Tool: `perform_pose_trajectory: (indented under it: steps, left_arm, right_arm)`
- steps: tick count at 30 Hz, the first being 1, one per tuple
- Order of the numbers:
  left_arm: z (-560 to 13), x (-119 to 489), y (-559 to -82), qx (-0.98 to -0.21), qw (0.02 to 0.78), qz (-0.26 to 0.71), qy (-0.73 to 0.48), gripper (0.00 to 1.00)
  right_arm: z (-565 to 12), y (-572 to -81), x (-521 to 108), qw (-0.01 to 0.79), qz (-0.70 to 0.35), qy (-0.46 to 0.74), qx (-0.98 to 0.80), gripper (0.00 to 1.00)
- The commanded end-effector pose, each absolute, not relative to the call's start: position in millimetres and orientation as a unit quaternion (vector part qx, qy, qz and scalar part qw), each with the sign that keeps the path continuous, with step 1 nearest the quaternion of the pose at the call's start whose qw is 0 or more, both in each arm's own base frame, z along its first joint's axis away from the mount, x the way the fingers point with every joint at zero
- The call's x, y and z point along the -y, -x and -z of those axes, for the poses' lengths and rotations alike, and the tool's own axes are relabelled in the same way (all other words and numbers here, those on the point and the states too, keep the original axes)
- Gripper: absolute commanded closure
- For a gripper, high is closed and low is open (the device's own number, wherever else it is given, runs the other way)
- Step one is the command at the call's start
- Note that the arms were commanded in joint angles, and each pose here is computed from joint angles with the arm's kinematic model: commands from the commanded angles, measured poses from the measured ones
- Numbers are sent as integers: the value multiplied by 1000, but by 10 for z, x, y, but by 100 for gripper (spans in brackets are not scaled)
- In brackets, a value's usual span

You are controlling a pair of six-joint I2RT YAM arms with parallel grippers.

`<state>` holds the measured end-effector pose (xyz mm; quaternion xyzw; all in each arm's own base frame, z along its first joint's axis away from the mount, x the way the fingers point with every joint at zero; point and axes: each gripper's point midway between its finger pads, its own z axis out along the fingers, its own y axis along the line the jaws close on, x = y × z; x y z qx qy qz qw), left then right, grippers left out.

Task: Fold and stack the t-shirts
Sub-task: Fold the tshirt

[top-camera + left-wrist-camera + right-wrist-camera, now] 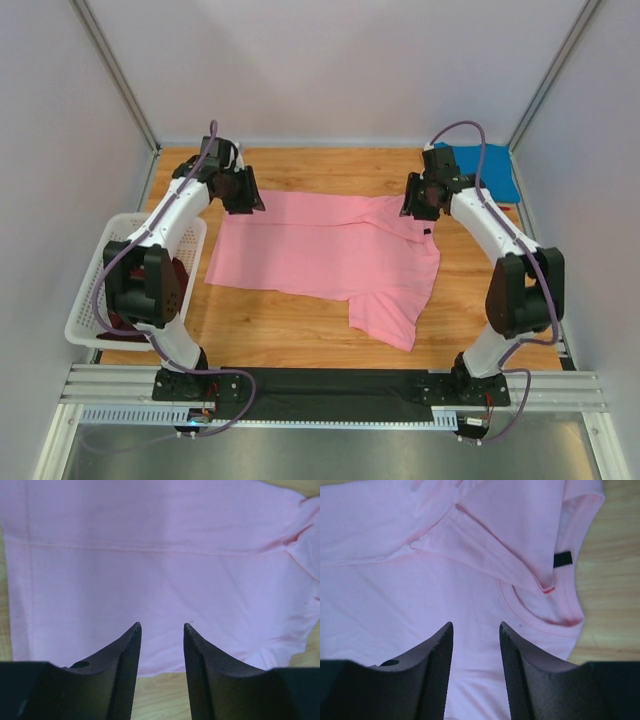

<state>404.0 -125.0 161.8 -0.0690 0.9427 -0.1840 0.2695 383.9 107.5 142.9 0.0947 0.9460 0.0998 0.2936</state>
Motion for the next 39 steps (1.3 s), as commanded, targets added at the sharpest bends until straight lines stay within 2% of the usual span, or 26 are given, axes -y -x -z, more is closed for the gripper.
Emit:
perform_pose_trajectory:
  steps: [1, 6, 9, 18, 31, 39]
  left_arm:
    - [-1638, 1511, -3910, -937, 243, 249, 26, 54]
    - [-1597, 1664, -3651, -932, 213, 292, 8, 54]
    - [-1648, 1706, -3528, -925, 223, 307, 1, 54]
    - [-1746, 1734, -3395, -916, 237, 323, -13, 54]
    - [-1792, 1712, -3394, -915, 247, 318, -15, 54]
    - [-1798, 1726, -3389, -913, 247, 323, -16, 54]
  right_arm:
    - [-1362, -4215, -1131, 294, -138, -5, -946, 57]
    - [-912, -4496, -1043, 242, -126, 33, -961, 56]
    - [-734, -4604, -981, 229, -110, 53, -966, 55]
    - [-429, -4368, -740, 169, -75, 83, -979, 53]
    - [-409, -4286, -934, 161, -144, 113, -970, 52]
    - [-803, -4763, -1210, 232, -206, 128, -942, 50]
